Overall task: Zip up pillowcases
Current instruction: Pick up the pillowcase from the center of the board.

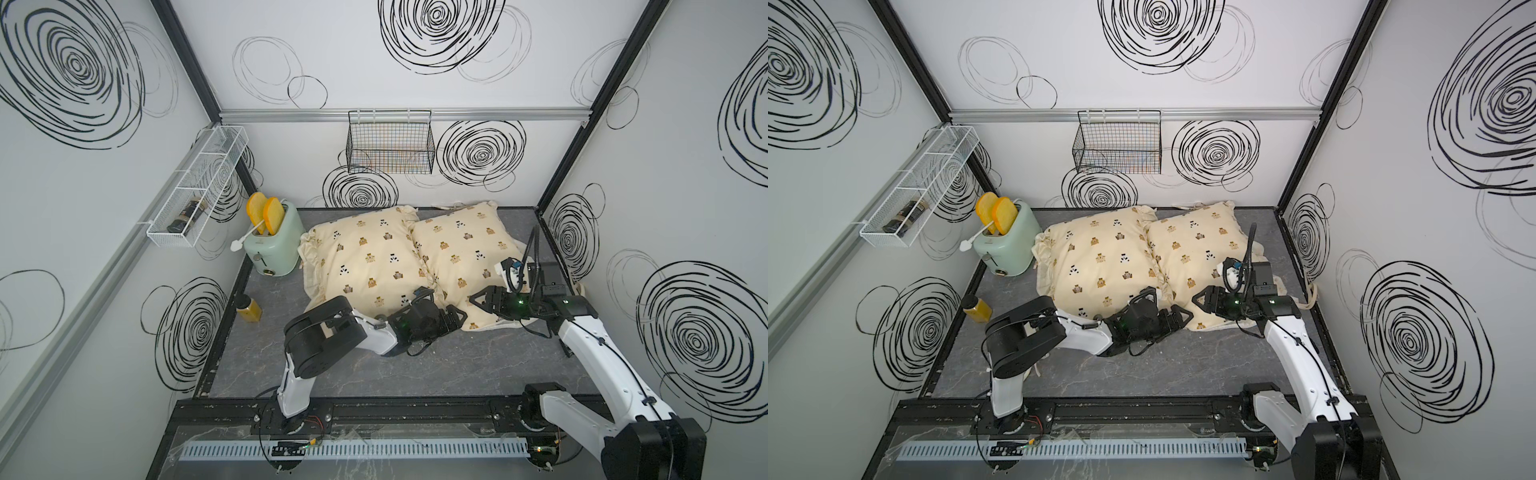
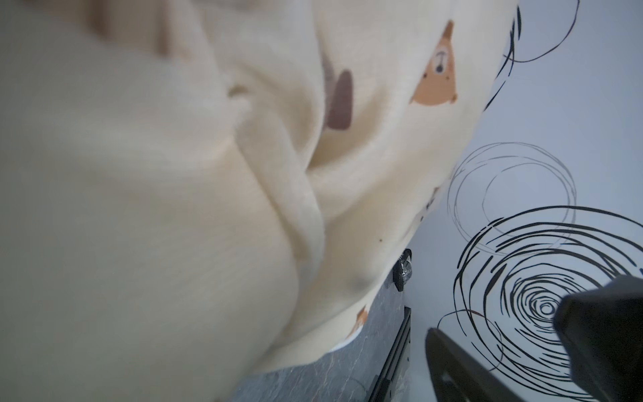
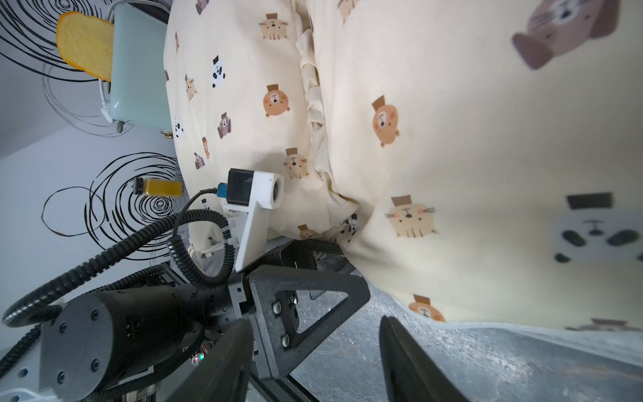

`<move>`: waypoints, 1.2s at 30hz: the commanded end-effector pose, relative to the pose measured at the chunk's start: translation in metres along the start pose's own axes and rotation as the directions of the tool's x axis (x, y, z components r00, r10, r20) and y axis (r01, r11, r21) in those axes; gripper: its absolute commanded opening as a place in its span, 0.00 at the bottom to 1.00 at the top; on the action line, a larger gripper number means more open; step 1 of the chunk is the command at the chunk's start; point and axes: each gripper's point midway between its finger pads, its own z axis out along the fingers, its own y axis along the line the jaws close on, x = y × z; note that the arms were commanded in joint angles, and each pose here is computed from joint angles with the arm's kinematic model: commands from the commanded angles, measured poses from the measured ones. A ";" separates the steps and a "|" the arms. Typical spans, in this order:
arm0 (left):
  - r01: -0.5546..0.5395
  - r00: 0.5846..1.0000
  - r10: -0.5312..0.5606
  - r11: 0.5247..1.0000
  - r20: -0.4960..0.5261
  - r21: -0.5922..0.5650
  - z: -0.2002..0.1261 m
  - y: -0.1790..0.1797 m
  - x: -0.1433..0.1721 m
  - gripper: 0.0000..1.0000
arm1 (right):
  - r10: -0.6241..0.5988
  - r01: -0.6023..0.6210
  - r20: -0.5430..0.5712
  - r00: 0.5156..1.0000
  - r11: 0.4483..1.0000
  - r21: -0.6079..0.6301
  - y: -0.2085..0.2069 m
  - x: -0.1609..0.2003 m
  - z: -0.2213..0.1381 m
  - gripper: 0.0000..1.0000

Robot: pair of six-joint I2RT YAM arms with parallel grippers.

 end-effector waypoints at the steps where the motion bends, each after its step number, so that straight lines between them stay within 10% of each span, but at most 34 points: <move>1: 0.019 1.000 -0.019 0.992 -0.001 -0.128 0.012 0.049 -0.005 0.97 | -0.007 0.007 -0.018 1.000 1.000 0.005 -0.001 0.006 0.000 0.62; 15: -0.028 0.999 0.031 0.993 0.024 -0.115 0.000 0.021 -0.021 0.00 | 0.015 -0.013 -0.077 0.997 0.999 0.038 -0.014 0.031 0.002 0.57; 27: -0.165 0.985 0.164 0.986 0.051 0.028 -0.048 -0.093 -0.037 0.00 | -0.034 0.037 -0.135 0.990 0.999 0.013 0.006 0.050 0.009 0.38; 36: -0.189 0.982 0.188 0.981 0.026 0.044 -0.050 -0.102 -0.029 0.00 | 0.013 -0.010 -0.034 0.999 0.994 0.109 -0.009 0.001 0.012 0.15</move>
